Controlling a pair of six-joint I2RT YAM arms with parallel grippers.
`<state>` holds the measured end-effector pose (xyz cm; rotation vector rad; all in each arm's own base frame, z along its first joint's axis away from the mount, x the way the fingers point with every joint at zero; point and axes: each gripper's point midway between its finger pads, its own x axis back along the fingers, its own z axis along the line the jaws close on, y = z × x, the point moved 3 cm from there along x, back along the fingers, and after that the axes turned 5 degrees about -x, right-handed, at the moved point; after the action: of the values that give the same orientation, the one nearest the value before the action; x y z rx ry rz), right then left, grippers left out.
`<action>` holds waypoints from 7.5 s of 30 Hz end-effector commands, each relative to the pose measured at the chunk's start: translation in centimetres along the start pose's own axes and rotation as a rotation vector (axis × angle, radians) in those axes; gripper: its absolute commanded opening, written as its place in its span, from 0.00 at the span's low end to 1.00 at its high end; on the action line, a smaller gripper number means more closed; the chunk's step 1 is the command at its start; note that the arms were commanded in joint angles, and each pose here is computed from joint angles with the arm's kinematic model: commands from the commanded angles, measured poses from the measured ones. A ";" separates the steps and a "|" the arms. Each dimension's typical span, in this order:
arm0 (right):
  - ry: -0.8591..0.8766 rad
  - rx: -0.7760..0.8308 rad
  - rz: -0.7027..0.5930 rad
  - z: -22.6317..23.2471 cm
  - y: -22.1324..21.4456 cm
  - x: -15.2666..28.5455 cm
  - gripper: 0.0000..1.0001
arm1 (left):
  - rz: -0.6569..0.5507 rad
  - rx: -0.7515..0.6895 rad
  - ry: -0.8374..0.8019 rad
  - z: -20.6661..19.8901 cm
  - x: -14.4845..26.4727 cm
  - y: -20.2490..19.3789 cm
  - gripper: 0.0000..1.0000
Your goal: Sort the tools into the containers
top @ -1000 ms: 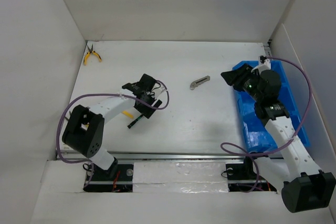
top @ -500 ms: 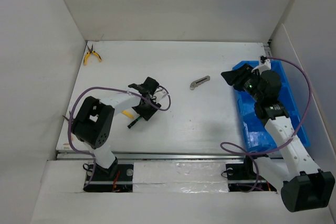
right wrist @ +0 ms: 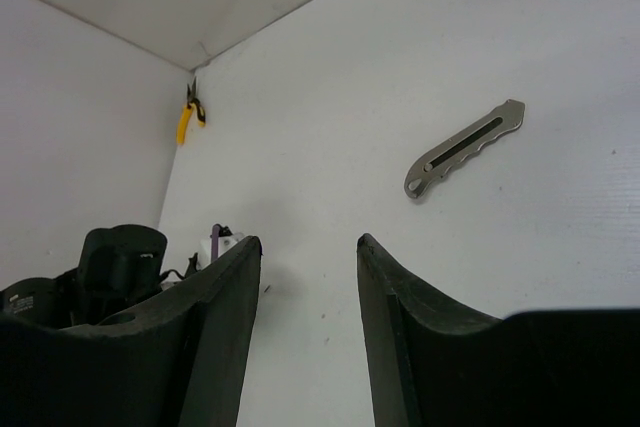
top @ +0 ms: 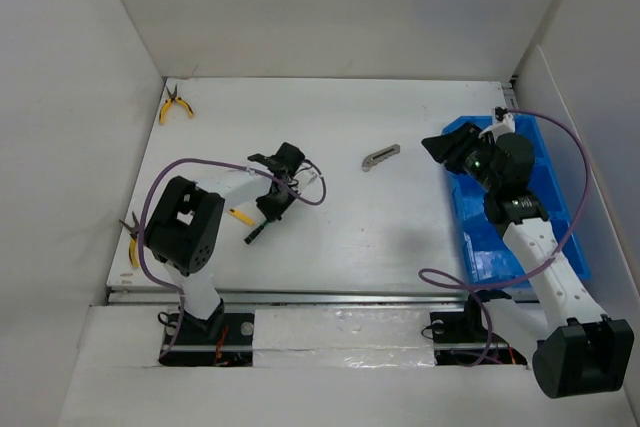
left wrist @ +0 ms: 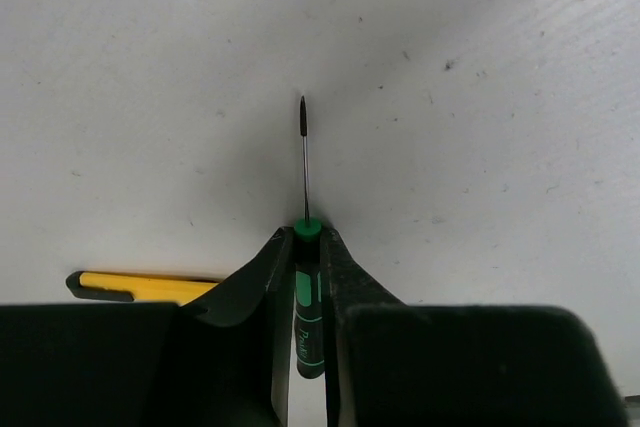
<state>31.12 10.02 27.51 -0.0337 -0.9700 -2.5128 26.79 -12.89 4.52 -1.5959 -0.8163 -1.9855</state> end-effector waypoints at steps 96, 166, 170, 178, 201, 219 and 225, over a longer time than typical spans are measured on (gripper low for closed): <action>-0.289 -0.370 -0.466 -14.3 14.0 -5.9 0.00 | -1.141 0.482 0.146 -10.6 25.1 9.0 0.99; -0.957 -0.394 0.243 -6.4 -5.9 -19.6 0.76 | -1.140 0.529 0.202 -8.8 20.0 5.9 0.99; -1.028 -0.342 0.264 -6.4 -5.8 -19.5 0.76 | -1.126 0.526 0.222 -8.6 19.9 5.8 0.99; -1.059 -0.353 0.312 -8.7 -9.0 -19.4 0.73 | -1.119 0.534 0.243 -8.4 19.7 5.6 0.99; -1.078 -0.406 0.289 -12.0 -11.8 -21.4 0.70 | -1.069 0.516 0.296 -8.5 18.5 6.1 0.99; -1.158 -0.377 0.328 -14.0 -13.5 -21.7 0.63 | -1.070 0.534 0.319 -8.1 18.9 5.9 0.99; -1.242 -0.335 0.310 -13.8 -12.8 -21.1 0.63 | -1.078 0.542 0.316 -8.0 19.2 6.0 0.99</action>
<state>47.47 18.50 6.16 -1.7172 -0.6941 -2.2095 20.69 -22.42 20.54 -0.5462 -2.0264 -2.2779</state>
